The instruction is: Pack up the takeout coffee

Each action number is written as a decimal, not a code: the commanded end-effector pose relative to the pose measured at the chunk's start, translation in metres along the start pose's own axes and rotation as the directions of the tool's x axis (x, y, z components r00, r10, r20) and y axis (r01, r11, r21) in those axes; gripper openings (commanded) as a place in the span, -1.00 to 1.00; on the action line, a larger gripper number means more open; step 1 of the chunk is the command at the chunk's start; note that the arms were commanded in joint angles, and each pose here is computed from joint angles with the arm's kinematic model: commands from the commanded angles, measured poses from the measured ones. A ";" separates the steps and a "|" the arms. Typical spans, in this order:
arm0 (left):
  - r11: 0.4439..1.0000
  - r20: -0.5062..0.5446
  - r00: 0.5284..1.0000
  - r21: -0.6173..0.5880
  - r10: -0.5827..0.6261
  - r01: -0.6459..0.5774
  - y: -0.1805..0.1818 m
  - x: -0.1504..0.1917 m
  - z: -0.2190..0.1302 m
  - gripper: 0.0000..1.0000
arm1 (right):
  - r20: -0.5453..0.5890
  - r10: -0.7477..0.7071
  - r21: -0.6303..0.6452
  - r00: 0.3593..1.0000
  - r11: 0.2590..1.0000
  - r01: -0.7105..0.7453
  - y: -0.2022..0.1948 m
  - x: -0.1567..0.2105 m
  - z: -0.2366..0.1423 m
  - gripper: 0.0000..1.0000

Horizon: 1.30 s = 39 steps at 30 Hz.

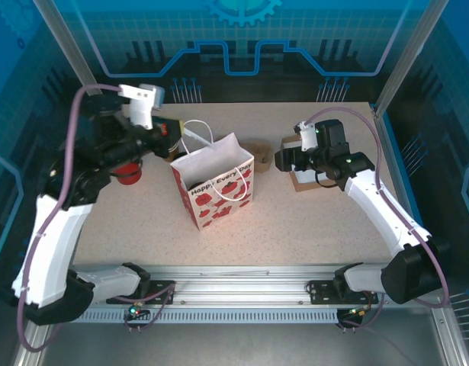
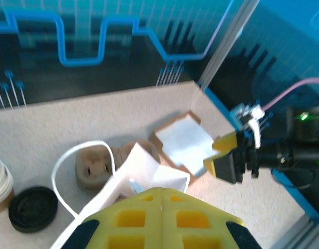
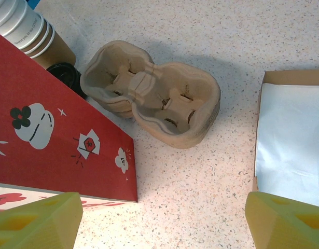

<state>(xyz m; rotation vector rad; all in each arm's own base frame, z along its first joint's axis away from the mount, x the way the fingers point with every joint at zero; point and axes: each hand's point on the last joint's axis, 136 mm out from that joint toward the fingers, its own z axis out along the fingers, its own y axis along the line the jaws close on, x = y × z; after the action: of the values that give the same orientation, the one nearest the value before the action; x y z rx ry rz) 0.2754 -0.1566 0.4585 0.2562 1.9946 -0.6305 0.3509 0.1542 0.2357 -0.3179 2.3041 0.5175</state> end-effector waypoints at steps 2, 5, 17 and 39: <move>0.996 -0.097 0.994 0.072 -0.051 0.058 -0.005 0.024 0.040 -0.94 | 0.013 -0.031 0.009 0.999 0.999 0.031 0.004 -0.008 -0.009 0.67; 0.994 -0.154 0.985 0.054 -0.081 0.090 0.005 0.042 0.073 -0.90 | 0.005 -0.030 0.015 1.000 0.999 0.029 0.002 -0.007 -0.005 0.68; 0.997 -0.207 0.976 0.021 -0.071 0.078 0.025 0.067 0.131 -0.11 | -0.019 0.073 0.213 0.997 0.975 -0.067 -0.074 -0.005 0.016 0.71; 0.985 -0.054 0.998 0.170 -0.029 0.038 -0.009 0.042 0.063 0.31 | -0.385 0.217 0.461 0.897 0.887 -0.017 -0.214 0.061 0.120 0.80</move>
<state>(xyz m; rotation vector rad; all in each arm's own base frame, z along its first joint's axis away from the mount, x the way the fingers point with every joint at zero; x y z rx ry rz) 0.3054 -0.1979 0.4019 0.3007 2.0106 -0.8134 0.4630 0.0233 0.0614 -0.0438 2.7506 -0.0429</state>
